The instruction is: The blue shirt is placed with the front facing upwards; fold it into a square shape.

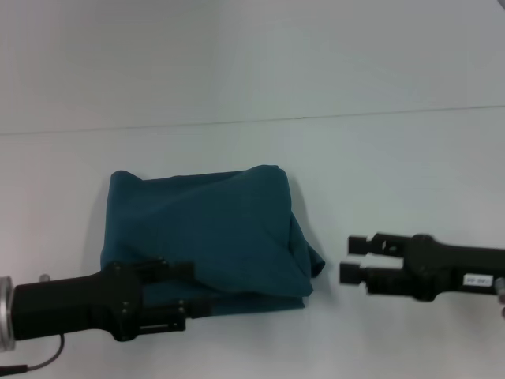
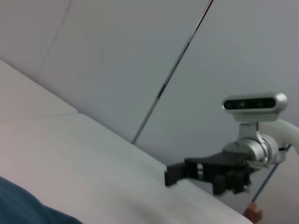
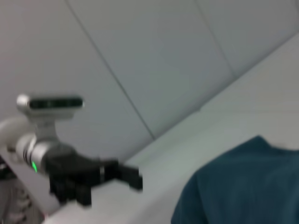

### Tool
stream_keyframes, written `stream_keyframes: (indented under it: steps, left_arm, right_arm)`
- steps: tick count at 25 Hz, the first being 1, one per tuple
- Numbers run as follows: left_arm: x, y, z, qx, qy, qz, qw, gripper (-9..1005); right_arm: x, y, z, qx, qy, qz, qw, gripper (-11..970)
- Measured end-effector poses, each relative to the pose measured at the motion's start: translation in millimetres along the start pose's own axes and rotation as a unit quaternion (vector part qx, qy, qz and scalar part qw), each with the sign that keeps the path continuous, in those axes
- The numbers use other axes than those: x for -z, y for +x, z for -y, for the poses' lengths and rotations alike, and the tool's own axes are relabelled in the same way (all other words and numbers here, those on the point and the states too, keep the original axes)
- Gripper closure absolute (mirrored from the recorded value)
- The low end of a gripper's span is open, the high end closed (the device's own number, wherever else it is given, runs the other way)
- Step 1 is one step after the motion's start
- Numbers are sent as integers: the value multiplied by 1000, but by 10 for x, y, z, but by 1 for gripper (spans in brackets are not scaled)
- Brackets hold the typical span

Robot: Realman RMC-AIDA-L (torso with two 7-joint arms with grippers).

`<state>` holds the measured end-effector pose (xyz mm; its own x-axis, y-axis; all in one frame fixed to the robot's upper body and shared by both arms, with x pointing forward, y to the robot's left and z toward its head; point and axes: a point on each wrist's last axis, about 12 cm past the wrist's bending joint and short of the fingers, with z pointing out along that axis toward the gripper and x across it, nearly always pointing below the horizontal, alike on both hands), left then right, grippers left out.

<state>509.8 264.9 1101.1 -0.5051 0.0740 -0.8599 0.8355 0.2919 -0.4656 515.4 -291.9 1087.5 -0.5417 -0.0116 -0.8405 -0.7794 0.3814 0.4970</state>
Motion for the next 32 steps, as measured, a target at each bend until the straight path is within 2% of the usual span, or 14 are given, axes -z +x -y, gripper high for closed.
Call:
stream_keyframes:
  steps: [5, 14, 19, 26, 32]
  left_arm:
    - [51, -14, 3, -20, -3, -1, 1000, 201]
    - [-2, -2, 0, -34, 18, -62, 997, 201]
    - [-36, -35, -34, -34, 21, -103, 994, 202]
    - [-53, -99, -62, -34, 17, -100, 994, 202]
    - [-65, -115, -99, -21, 2, -95, 995, 202]
  right_arm:
    - [-186, 55, 11, 15, -5, -51, 999, 157]
    - [-316, 66, -128, 0, -74, -86, 994, 155]
    - [-327, 49, -119, -16, -70, -94, 993, 155]
    - [-363, -68, -89, -3, -67, -87, 994, 155]
    - [-388, -73, -62, -3, -56, -85, 995, 155]
